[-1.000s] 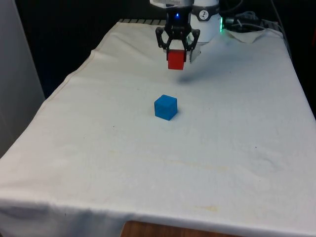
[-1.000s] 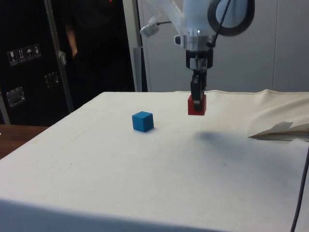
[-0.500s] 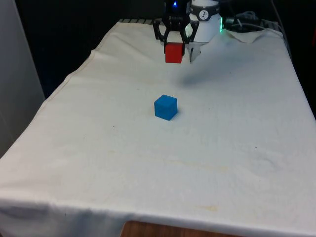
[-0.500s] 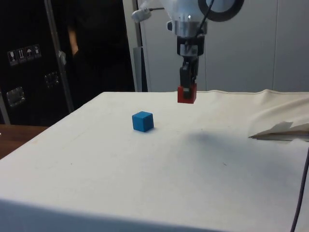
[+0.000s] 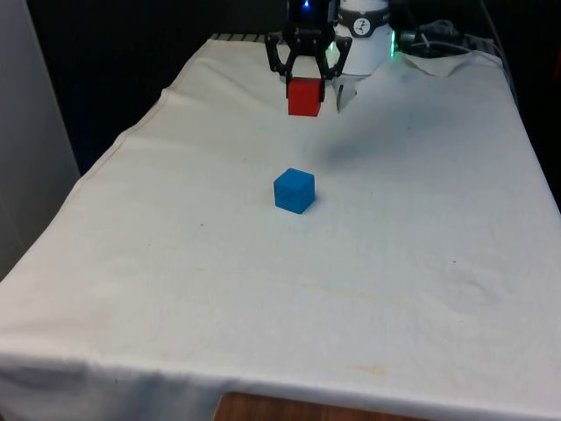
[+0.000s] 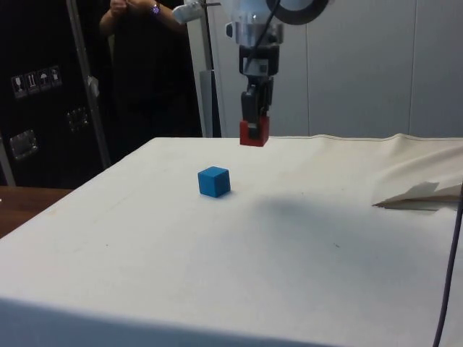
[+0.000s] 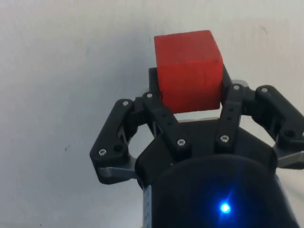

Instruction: Stack the two cubes.

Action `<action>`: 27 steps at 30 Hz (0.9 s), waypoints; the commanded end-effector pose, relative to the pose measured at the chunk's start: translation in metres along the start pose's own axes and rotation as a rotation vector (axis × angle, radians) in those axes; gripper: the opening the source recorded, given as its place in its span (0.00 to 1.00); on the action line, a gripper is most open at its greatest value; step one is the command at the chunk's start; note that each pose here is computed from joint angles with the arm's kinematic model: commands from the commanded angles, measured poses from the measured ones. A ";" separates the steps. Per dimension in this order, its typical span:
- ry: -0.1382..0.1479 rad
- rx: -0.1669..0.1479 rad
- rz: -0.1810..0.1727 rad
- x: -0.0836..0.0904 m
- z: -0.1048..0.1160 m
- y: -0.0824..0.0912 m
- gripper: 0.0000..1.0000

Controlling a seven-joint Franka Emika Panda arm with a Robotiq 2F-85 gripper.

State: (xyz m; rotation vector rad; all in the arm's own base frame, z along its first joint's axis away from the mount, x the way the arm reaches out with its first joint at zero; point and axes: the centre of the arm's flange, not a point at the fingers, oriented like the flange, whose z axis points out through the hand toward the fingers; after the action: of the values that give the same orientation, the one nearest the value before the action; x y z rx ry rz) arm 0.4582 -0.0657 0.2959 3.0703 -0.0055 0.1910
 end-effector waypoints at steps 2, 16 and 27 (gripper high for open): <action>-0.005 0.008 0.000 0.008 0.000 -0.002 0.00; 0.010 -0.005 0.003 0.052 0.007 -0.003 0.00; 0.007 -0.001 0.013 0.078 0.024 0.001 0.00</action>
State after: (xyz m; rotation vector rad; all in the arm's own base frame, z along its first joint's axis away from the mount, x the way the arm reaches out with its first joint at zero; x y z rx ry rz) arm 0.5378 -0.0698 0.2831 3.0550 -0.0268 0.2120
